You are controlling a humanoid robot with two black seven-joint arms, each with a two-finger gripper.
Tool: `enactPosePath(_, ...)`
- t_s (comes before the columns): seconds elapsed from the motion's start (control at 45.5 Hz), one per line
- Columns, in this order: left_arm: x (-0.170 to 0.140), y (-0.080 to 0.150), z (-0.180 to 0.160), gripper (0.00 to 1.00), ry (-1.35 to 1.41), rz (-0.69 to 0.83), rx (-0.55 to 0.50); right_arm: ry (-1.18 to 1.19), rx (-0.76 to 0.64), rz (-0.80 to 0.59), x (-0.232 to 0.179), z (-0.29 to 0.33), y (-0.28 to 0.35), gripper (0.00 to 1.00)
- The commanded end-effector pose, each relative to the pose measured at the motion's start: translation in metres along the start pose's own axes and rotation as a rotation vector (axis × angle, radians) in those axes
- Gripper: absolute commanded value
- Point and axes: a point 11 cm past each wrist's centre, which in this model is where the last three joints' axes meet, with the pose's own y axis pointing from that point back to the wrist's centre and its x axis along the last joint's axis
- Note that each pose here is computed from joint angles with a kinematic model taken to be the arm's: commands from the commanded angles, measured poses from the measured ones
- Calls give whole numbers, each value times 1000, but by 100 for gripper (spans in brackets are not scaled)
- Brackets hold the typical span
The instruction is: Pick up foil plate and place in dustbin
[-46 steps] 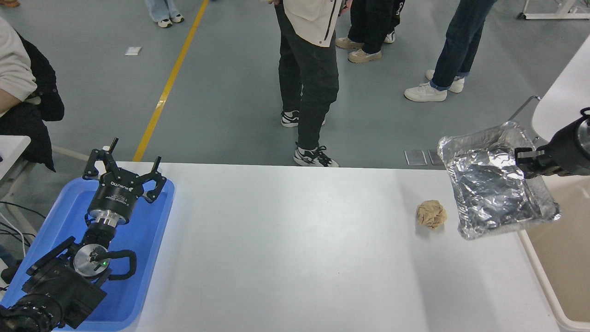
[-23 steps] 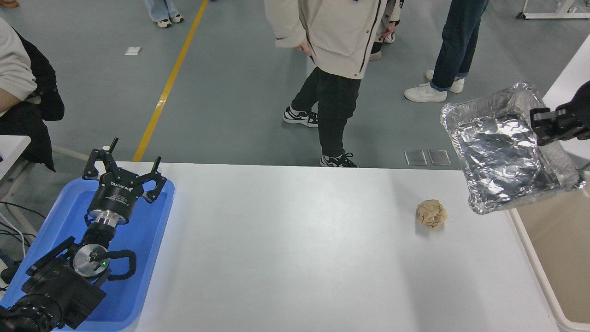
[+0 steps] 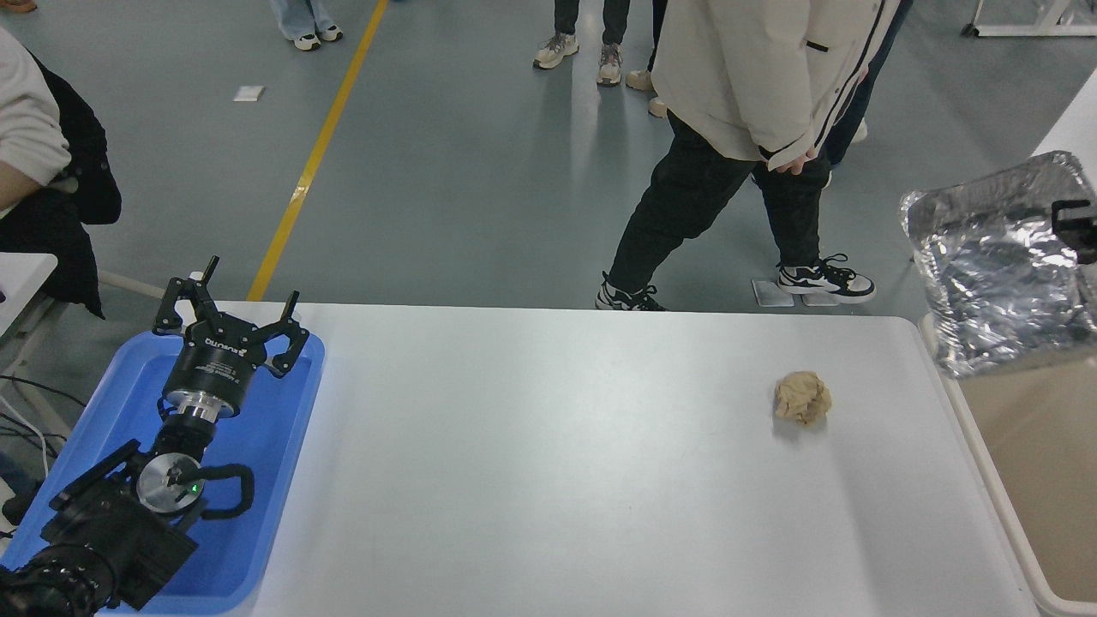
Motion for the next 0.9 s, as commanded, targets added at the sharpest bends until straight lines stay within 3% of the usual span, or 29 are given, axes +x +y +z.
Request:
enactPosePath(0.0, 0, 0, 0, 100, 0, 0, 0, -83, -145, 52, -26, 54, -66, 0)
enactPosePath(0.44, 0, 0, 0, 100, 0, 0, 0, -291, -294, 201, -103, 104, -148, 0)
enactPosePath(0.879, 0, 0, -1, 100, 1, 0, 1, -463, -279, 256, -190, 87, -203, 0)
